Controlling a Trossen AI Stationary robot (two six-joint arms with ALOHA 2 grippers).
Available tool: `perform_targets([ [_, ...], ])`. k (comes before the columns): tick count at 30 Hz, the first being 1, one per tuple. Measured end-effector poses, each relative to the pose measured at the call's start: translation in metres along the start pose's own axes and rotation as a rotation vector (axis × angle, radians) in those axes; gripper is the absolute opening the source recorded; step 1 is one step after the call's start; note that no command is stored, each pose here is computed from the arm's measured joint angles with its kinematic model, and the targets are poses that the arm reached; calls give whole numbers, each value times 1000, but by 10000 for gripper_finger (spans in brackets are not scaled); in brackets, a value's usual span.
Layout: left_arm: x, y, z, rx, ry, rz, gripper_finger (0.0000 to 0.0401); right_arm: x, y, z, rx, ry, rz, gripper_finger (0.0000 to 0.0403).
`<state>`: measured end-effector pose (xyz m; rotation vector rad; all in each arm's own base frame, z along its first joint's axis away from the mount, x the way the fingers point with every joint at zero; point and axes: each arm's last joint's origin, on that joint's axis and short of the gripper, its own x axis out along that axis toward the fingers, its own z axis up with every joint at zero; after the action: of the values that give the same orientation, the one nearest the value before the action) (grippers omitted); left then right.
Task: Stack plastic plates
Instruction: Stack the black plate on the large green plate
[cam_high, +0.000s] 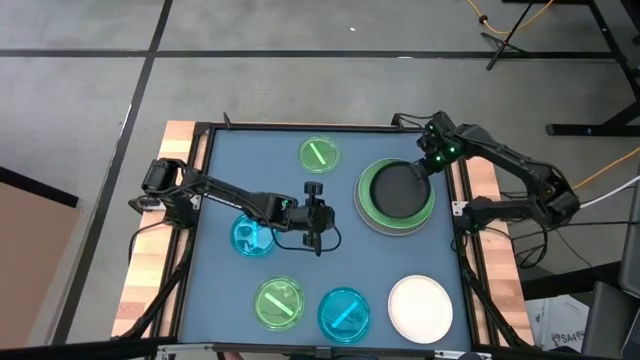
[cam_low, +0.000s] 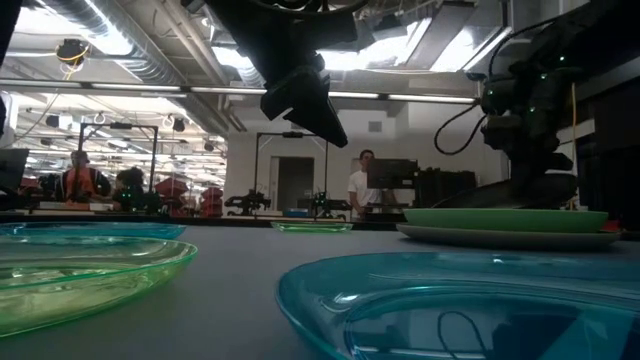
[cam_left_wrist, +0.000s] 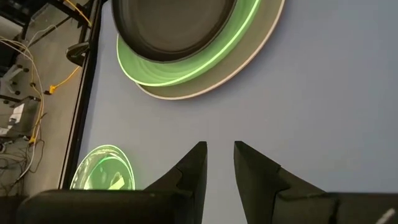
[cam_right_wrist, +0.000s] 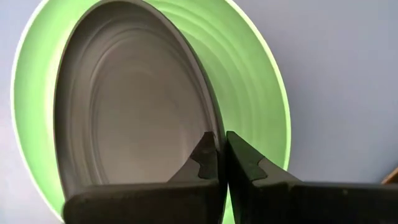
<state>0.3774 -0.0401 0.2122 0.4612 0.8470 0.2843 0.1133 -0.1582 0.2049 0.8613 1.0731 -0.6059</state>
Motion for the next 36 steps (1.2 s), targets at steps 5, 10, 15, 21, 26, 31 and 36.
perform_targets([
  [5, 0, 0, 0, 0, 0, 0, 73, 9, -3, 3, 13, 41, 1, 0],
  [10, 0, 0, 0, 0, 1, 0, 73, 11, -3, 6, 11, 30, 3, 0],
  [15, 0, 0, 0, 0, 0, 0, 73, 11, -3, 5, 13, 33, 2, 6],
  [21, 0, 0, 0, 0, 0, 0, 73, 11, -3, 5, 14, 33, -2, 22],
  [26, 0, 0, 0, 0, 0, 0, 73, 11, -3, 5, 14, 34, -4, 39],
  [31, 0, 0, 0, 0, 0, 0, 73, 11, -3, 5, 15, 34, -4, 55],
  [36, 0, 0, 0, 1, 0, 0, 73, 11, -5, 5, 14, 32, -50, 66],
])
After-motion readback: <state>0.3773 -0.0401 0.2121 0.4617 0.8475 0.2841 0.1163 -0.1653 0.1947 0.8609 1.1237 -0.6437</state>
